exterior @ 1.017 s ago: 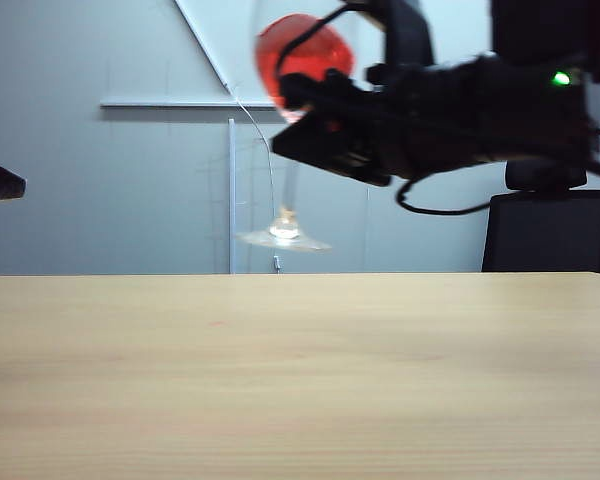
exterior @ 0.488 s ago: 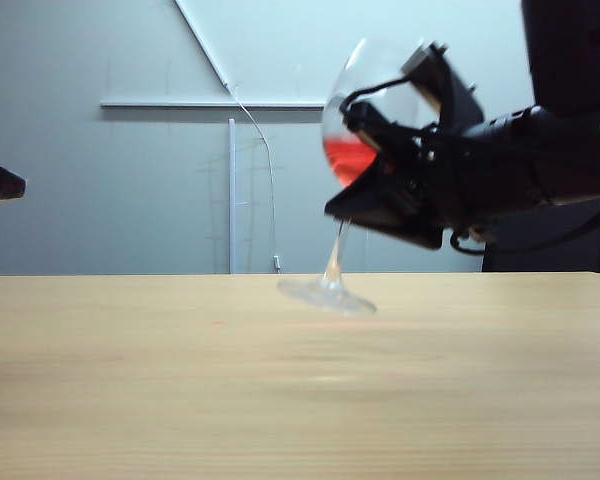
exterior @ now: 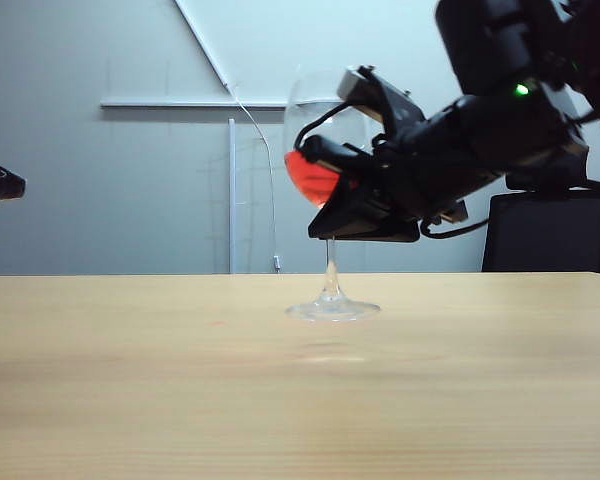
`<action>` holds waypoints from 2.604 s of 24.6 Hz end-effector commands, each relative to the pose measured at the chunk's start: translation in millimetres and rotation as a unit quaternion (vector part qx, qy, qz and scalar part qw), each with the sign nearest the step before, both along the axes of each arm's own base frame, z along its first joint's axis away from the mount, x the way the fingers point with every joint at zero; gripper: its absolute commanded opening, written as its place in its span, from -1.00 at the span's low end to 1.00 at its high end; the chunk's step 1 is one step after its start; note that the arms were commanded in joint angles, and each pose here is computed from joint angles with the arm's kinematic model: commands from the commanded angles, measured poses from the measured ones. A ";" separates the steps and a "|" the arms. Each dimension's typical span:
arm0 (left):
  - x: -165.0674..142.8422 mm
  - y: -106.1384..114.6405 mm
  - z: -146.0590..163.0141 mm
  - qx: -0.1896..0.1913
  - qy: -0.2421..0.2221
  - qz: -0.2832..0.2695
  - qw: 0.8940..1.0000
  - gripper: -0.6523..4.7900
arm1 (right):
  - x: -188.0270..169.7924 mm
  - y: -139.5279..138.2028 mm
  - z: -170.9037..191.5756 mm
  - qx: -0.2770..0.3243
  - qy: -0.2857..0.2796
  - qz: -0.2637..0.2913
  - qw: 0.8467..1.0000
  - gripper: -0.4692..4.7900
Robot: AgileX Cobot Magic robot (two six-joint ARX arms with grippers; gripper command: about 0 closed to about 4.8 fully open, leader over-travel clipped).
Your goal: Gently pick up the goblet, rotate it counterclockwise for two full turns (viewing from above), and then place it back on the table.
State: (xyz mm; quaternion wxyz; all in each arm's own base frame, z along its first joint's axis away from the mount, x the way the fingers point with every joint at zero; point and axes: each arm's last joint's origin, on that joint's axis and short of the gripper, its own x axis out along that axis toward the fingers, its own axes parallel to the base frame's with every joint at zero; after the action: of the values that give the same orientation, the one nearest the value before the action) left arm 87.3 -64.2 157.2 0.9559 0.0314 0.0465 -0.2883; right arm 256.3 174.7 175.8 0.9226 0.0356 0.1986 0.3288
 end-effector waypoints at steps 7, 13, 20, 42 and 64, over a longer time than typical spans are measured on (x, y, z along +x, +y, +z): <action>-0.1 -0.1 2.3 -0.005 -0.007 -0.001 1.000 -0.78 | -9.1 23.7 12.0 -0.091 -0.070 0.028 0.993 -0.83; -0.1 -0.1 2.4 -0.005 -0.007 -0.001 1.000 -0.78 | -25.6 42.5 12.9 -0.165 -0.134 0.040 0.976 -0.83; -2.0 1.3 5.9 -0.017 -0.023 -0.001 1.000 -0.78 | -40.8 54.0 18.1 -0.130 -0.202 0.037 0.970 -0.83; -2.0 1.4 6.1 -0.018 -0.024 -0.001 1.000 -0.78 | -58.6 1.3 -8.5 0.153 -0.138 0.057 0.977 -0.83; -3.2 2.2 8.1 -0.025 -0.033 -0.001 0.999 -0.78 | 1.8 24.4 -44.9 0.035 -0.180 0.029 0.983 -0.83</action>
State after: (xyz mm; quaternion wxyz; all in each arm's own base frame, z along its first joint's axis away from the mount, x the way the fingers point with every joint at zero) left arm 84.4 -62.0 162.6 0.9572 0.0205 0.0174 -0.2882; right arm 256.0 197.9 121.8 0.9272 -0.0054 0.0532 0.3706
